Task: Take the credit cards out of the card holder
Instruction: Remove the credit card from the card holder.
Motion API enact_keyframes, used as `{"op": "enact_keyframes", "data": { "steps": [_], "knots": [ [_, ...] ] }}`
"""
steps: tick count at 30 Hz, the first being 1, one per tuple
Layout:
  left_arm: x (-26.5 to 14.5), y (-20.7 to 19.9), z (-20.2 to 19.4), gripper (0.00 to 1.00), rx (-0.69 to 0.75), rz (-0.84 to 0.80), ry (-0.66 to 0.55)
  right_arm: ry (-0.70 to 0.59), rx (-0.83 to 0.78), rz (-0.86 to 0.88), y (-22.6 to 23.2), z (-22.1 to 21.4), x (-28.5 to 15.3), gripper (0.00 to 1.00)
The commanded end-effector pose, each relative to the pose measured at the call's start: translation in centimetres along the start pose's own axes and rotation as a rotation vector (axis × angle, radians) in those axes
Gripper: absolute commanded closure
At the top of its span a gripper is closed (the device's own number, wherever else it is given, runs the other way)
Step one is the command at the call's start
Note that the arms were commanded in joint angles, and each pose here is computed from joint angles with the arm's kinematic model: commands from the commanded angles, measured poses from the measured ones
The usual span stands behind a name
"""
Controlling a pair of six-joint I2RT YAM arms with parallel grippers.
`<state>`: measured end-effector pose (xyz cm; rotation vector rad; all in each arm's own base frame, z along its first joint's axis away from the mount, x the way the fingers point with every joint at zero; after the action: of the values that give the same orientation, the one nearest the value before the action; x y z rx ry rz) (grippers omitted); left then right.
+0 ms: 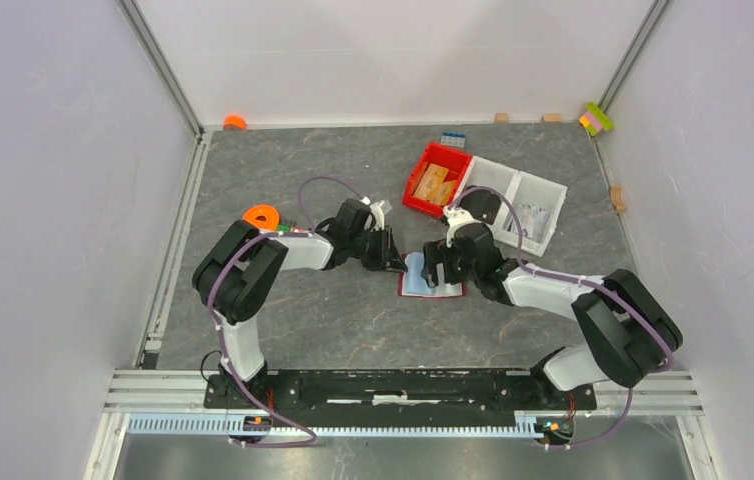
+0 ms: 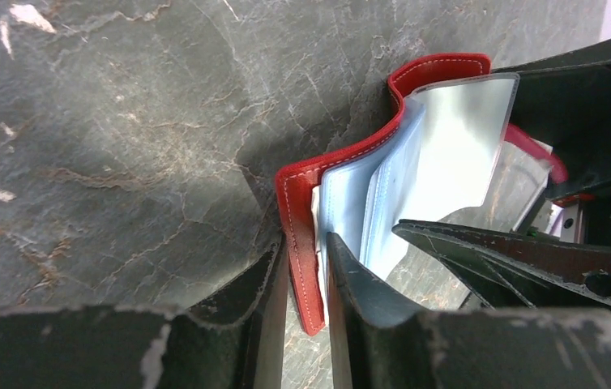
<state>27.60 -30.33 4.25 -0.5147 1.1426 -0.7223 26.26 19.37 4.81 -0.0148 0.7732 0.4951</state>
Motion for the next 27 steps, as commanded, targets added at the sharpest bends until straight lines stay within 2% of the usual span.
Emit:
{"op": "enact_keyframes", "data": {
  "steps": [1, 5, 9, 11, 16, 20, 25, 27],
  "knots": [
    [0.9, -2.6, -2.0, 0.72, -0.027, -0.186, 0.09, -0.004, -0.005, 0.148, 3.3, 0.2, 0.3, 0.15],
    [0.1, -4.3, -1.8, 0.76, -0.022, -0.297, 0.069, -0.047, 0.008, 0.203, 4.1, 0.9, -0.1, 0.45],
    [-2.0, -6.2, -1.2, 0.76, 0.052, -0.366, -0.006, -0.114, 0.021, 0.186, 3.8, 1.7, -1.1, 0.78],
    [-2.8, -7.0, -1.1, 0.73, 0.076, -0.401, -0.031, -0.151, 0.031, 0.186, 3.7, 2.2, -1.7, 0.89],
    [-3.3, -7.1, -1.0, 0.56, 0.09, -0.404, -0.065, -0.197, 0.068, 0.196, 3.4, 2.6, -2.5, 1.0],
    [-3.2, -7.1, -1.2, 0.43, 0.08, -0.416, -0.066, -0.208, 0.104, 0.212, 3.2, 2.5, -2.6, 1.0],
    [-3.3, -6.7, -1.3, 0.21, 0.069, -0.404, -0.09, -0.218, 0.134, 0.212, 2.8, 2.4, -2.8, 1.0],
    [-3.0, -6.3, -1.4, 0.17, 0.055, -0.386, -0.082, -0.222, 0.14, 0.217, 2.9, 2.4, -2.8, 1.0]
  ]
}}
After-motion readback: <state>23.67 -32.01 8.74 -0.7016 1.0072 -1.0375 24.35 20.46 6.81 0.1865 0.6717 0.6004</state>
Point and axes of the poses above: each gripper's point midway between its finger pads, its own x axis out along the fingers, its own y axis along the line the jaws close on, z = x × y, the point moved 3 cm from there along -x, back along the fingers, and after that the axes turned 4 degrees about -x, right-handed, at the moved point
